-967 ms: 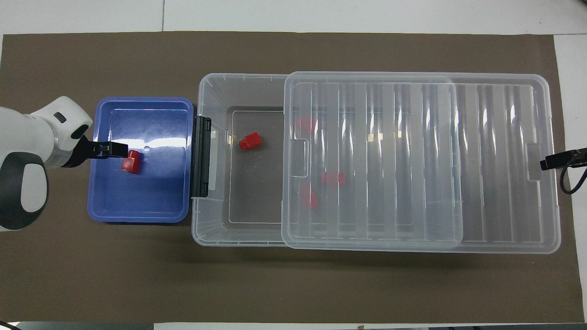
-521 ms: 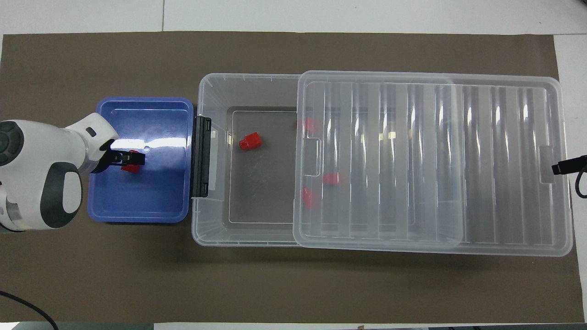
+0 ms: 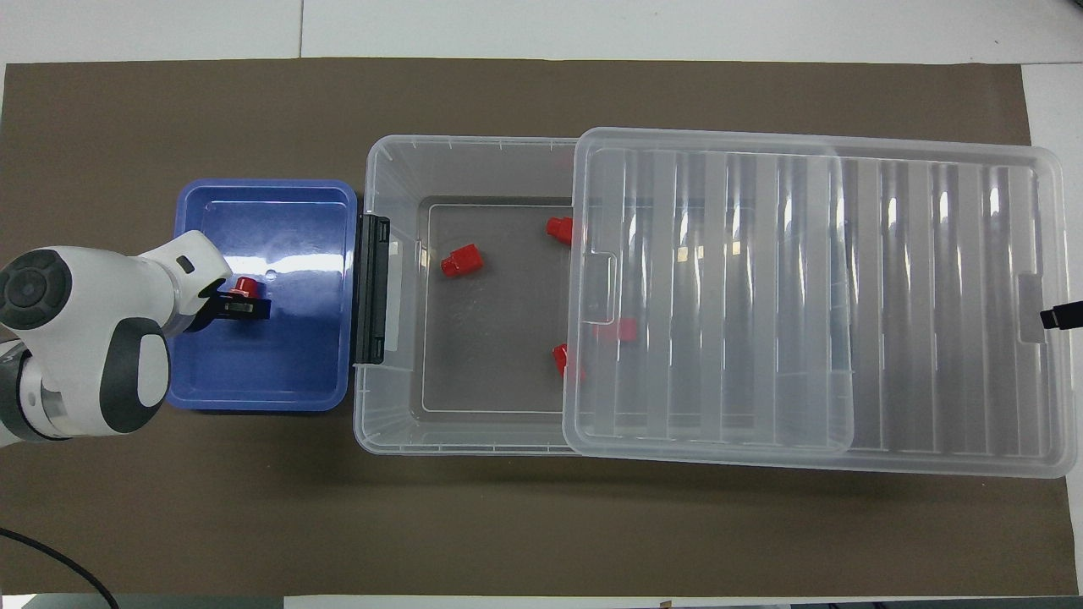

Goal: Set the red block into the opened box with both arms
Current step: 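Lift the red block with the left gripper and carry it over the box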

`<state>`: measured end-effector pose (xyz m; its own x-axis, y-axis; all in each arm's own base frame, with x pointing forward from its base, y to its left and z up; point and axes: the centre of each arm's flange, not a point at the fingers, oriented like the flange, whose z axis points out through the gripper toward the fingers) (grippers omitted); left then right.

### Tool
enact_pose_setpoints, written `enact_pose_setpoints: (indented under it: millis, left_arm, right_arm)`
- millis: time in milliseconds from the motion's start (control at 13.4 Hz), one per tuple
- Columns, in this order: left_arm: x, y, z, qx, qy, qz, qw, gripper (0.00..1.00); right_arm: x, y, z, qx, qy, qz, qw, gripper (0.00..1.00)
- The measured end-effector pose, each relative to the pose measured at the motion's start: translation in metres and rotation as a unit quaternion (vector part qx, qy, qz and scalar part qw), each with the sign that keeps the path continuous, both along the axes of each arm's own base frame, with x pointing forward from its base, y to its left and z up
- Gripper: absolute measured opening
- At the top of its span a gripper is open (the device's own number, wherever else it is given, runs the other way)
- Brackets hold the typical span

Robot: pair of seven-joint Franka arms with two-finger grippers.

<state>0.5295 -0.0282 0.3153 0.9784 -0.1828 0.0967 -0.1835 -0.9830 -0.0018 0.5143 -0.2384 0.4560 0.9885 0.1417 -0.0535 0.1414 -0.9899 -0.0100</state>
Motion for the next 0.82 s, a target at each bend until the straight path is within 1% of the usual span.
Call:
enact_pose_setpoints:
  millis: [149, 298, 372, 446, 595, 744, 818]
  left_arm:
    - [-0.003, 0.002, -0.005, 0.000, -0.002, -0.001, 1.000, 0.73]
    - [-0.004, 0.003, -0.007, 0.001, -0.001, -0.001, 1.000, 0.51]
    - [-0.004, 0.004, -0.007, 0.001, -0.001, 0.000, 1.000, 0.36]
    - [-0.004, 0.006, -0.006, 0.001, -0.002, 0.002, 1.000, 0.34]
    - [-0.003, 0.008, 0.000, 0.000, -0.007, 0.004, 1.000, 0.34]
    - [-0.001, 0.008, 0.025, 0.000, -0.008, 0.004, 1.000, 0.34]
    - [0.000, 0.008, 0.047, 0.000, -0.004, 0.005, 1.000, 0.34]
  right_arm:
    - [0.001, 0.000, 0.001, -0.001, -0.001, 0.001, 1.000, 1.00]
    - [0.003, 0.002, 0.005, -0.003, -0.004, 0.004, 1.000, 1.00]
    - [0.006, 0.006, 0.008, -0.004, -0.006, 0.008, 1.000, 1.00]
    - [0.010, 0.010, 0.011, -0.004, -0.006, 0.012, 1.000, 1.00]
    - [0.021, 0.024, 0.025, -0.002, 0.003, 0.018, 1.000, 1.00]
    - [0.037, 0.043, 0.046, -0.002, 0.011, 0.009, 1.000, 1.00]
    - [0.044, 0.054, 0.055, -0.001, 0.016, 0.007, 1.000, 1.00]
